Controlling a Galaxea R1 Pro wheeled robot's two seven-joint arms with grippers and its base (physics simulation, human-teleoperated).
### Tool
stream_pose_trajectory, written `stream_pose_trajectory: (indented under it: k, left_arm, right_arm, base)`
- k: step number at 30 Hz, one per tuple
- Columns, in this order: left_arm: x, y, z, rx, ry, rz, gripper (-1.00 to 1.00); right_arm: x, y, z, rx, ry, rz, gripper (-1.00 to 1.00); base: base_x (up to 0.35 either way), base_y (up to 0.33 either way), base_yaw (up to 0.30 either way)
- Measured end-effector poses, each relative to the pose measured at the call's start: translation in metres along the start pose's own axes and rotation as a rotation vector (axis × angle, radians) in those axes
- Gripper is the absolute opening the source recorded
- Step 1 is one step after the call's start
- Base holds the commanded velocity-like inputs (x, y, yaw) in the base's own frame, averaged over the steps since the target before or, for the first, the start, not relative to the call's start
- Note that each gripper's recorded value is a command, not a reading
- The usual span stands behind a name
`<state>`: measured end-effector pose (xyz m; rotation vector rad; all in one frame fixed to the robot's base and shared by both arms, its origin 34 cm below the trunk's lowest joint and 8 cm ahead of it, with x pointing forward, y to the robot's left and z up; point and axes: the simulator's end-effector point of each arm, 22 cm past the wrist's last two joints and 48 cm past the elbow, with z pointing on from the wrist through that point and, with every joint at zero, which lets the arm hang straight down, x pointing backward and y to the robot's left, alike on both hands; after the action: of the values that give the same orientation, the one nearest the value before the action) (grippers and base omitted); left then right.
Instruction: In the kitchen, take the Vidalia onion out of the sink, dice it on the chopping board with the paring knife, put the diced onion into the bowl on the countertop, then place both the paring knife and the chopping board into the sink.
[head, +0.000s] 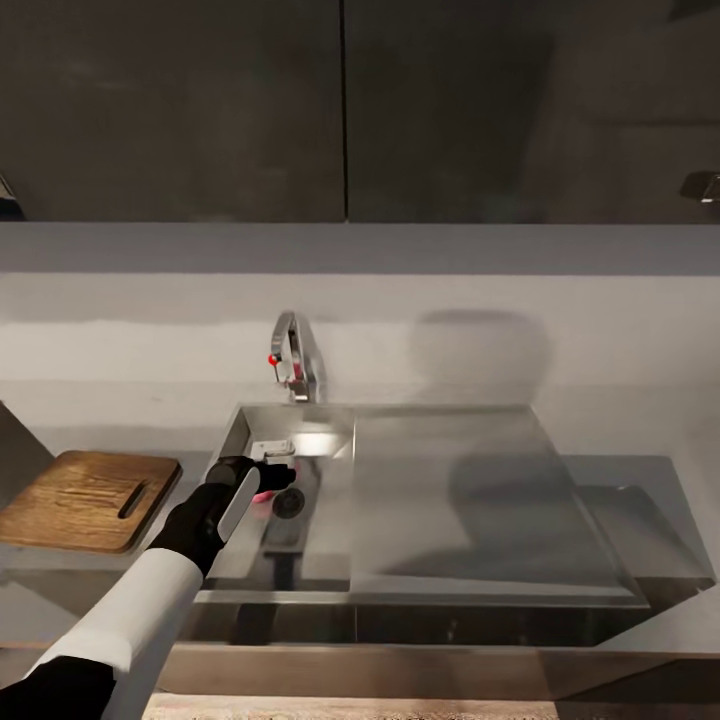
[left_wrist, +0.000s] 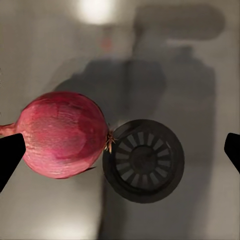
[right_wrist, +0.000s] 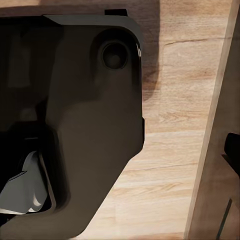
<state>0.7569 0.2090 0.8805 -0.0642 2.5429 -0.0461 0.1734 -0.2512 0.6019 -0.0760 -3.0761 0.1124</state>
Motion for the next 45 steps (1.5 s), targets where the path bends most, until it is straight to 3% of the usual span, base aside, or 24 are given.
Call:
stream_pose_trajectory:
  k: [17,35,45]
  left_arm:
    - [-0.006,0.016,0.005,-0.02,-0.018,-0.003,1.0]
    - [0.006,0.02,0.018,-0.027,0.006,-0.002,1.0]
    - [-0.002,0.021,0.019,-0.037,-0.017,0.017,1.0]
  right_arm:
    - [0.011,0.0,0.002,0.0,0.027,-0.002,1.0]
    - [0.022,0.0,0.004,0.001,0.055,-0.004,1.0]
    - [0.029,-0.001,0.005,0.001,0.071,-0.005,1.0]
  base:
    - [0.0,0.0,0.0]
    - [0.0,0.0,0.0]
    - [0.0,0.0,0.0]
